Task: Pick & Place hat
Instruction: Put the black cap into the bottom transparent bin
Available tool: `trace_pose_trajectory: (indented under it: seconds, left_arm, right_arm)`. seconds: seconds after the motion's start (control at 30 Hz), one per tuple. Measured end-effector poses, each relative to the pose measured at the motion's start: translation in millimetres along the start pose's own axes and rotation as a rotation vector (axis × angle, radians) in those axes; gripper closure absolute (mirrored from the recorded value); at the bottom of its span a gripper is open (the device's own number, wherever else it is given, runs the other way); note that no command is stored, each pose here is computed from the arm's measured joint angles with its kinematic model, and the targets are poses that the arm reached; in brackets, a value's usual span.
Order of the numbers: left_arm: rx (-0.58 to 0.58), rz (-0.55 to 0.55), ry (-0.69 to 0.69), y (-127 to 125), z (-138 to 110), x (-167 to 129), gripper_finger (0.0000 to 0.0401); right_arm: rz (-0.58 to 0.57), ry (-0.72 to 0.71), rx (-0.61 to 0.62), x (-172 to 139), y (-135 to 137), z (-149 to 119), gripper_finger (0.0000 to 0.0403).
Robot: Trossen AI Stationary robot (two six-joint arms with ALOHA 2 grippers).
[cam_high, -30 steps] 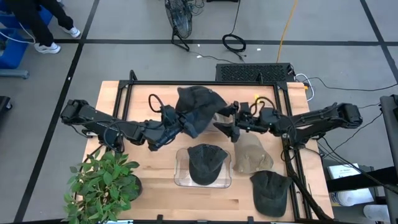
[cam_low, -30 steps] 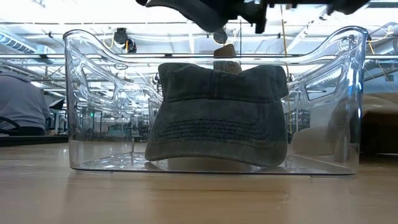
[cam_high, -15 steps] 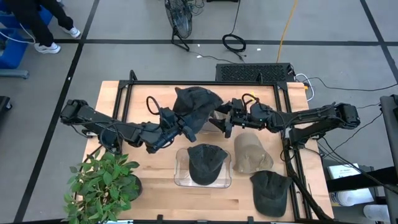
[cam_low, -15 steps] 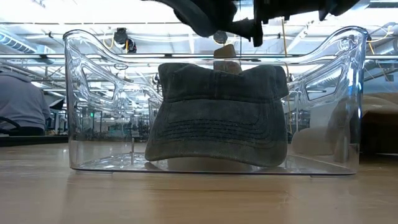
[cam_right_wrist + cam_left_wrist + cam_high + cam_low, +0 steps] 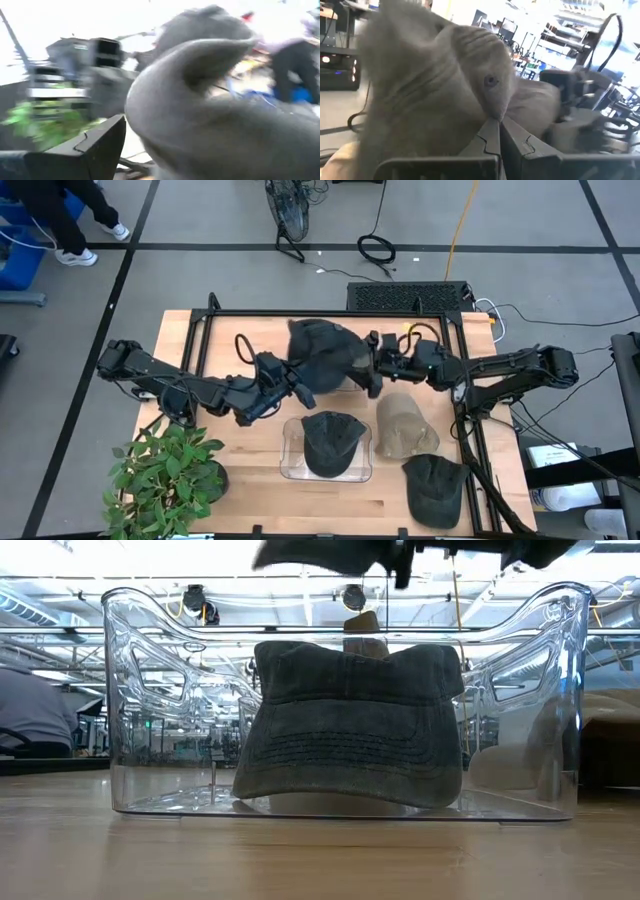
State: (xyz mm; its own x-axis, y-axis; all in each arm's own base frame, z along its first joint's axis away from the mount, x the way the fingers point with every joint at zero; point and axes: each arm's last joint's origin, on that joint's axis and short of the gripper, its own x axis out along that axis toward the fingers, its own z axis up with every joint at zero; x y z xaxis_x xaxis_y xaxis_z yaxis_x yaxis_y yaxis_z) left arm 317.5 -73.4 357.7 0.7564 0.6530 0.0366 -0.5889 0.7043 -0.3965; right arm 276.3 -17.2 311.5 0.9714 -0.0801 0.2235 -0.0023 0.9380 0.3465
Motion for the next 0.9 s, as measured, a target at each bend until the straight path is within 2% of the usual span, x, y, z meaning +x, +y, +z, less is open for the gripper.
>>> trace_pose_trajectory:
  seconds: [0.13, 0.3, 0.43, 0.6, 0.73, 0.8, 0.9]
  left_arm:
    - [-0.008, 0.018, 0.012, 4, -2, 4, 0.0398]
    - [-0.026, -0.063, 0.044, 7, -1, 12, 0.0398]
    - [-0.047, -0.075, 0.064, 10, -1, 17, 0.0398]
    - [-0.045, -0.089, 0.077, 10, -2, 17, 0.0391]
    - [-0.039, -0.099, 0.111, 10, -6, 17, 0.0397]
    - [-0.05, -0.097, 0.112, 11, -6, 17, 0.0393]
    - [-0.021, -0.103, 0.115, 11, -6, 17, 0.0364]
  right_arm:
    - [0.026, 0.011, 0.021, 0, 1, -1, 0.0088]
    - [0.004, 0.053, 0.027, 3, -2, -9, 0.0131]
    - [-0.002, 0.075, 0.044, 6, -5, -16, 0.0196]
    - [0.001, 0.071, 0.04, 5, -4, -14, 0.0305]
    - [0.015, 0.054, -0.016, 1, -1, -6, 0.0383]
    - [0.018, 0.059, -0.049, -2, 1, -3, 0.039]
    - [0.011, 0.076, -0.048, -4, 1, -2, 0.0379]
